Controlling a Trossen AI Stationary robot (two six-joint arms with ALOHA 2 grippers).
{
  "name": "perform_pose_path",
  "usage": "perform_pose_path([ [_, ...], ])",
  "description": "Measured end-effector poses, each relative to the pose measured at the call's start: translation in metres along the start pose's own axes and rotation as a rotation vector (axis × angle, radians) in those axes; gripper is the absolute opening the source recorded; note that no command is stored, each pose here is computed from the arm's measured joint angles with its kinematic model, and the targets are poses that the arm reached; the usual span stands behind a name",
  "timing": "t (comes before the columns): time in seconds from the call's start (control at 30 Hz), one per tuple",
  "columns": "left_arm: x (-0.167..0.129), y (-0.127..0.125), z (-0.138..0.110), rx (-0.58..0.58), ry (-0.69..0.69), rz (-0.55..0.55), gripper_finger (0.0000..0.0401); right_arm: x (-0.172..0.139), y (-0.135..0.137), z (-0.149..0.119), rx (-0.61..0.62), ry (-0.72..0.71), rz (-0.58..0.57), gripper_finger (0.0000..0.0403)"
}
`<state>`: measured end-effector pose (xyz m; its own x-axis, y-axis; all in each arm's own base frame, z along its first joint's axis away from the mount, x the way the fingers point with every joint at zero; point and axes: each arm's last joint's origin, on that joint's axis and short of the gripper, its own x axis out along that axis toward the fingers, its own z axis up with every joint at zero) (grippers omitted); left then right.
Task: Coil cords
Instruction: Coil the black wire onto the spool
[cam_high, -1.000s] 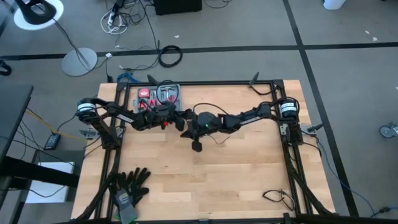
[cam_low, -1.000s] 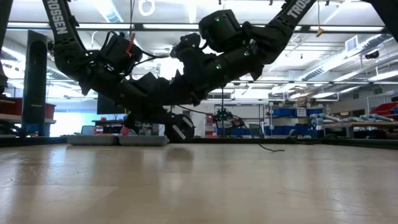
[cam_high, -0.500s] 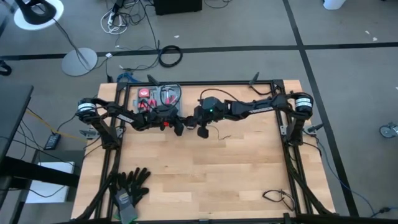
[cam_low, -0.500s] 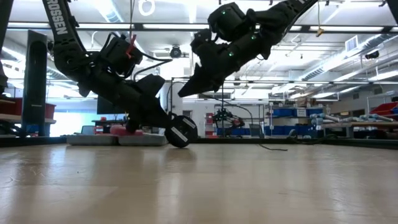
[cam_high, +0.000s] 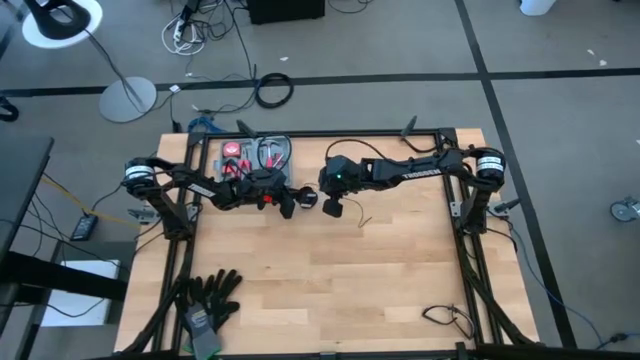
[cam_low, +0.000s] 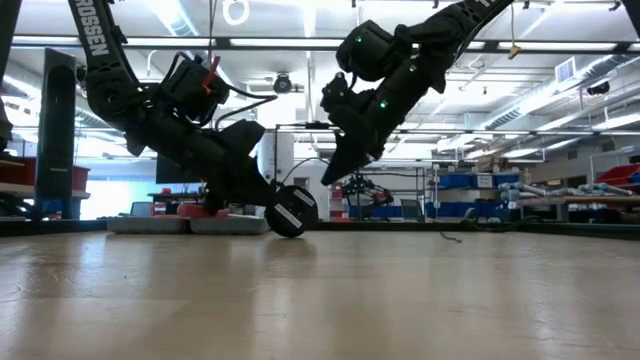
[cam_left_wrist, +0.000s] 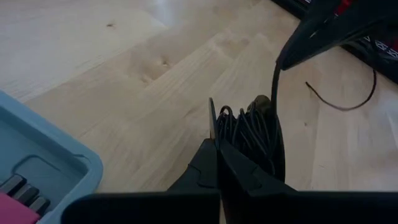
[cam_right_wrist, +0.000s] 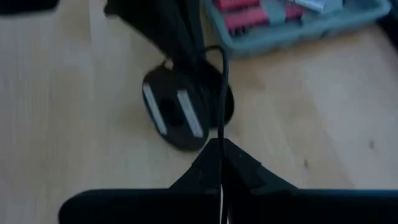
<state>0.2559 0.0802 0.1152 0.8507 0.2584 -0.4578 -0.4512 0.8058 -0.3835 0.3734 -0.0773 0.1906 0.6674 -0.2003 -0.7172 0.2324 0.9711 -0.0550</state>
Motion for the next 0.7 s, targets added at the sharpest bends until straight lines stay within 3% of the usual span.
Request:
perform_pose_path([
  [0.27,0.0,0.0,0.0,-0.005,-0.002,-0.003,0.0,-0.005,-0.005,-0.014,0.061,0.152,-0.08,0.0],
  [0.43,0.0,0.0,0.0,-0.007,-0.005,-0.005,0.0,0.0,-0.004,-0.041,0.143,0.232,-0.089,0.0],
  [0.57,0.0,-0.001,0.001,-0.014,-0.017,-0.013,0.0,0.006,0.005,-0.07,0.214,0.268,-0.04,0.0],
  [0.7,0.0,-0.002,0.003,-0.033,-0.042,-0.026,0.0,0.009,0.018,-0.083,0.247,0.212,-0.004,0.0],
])
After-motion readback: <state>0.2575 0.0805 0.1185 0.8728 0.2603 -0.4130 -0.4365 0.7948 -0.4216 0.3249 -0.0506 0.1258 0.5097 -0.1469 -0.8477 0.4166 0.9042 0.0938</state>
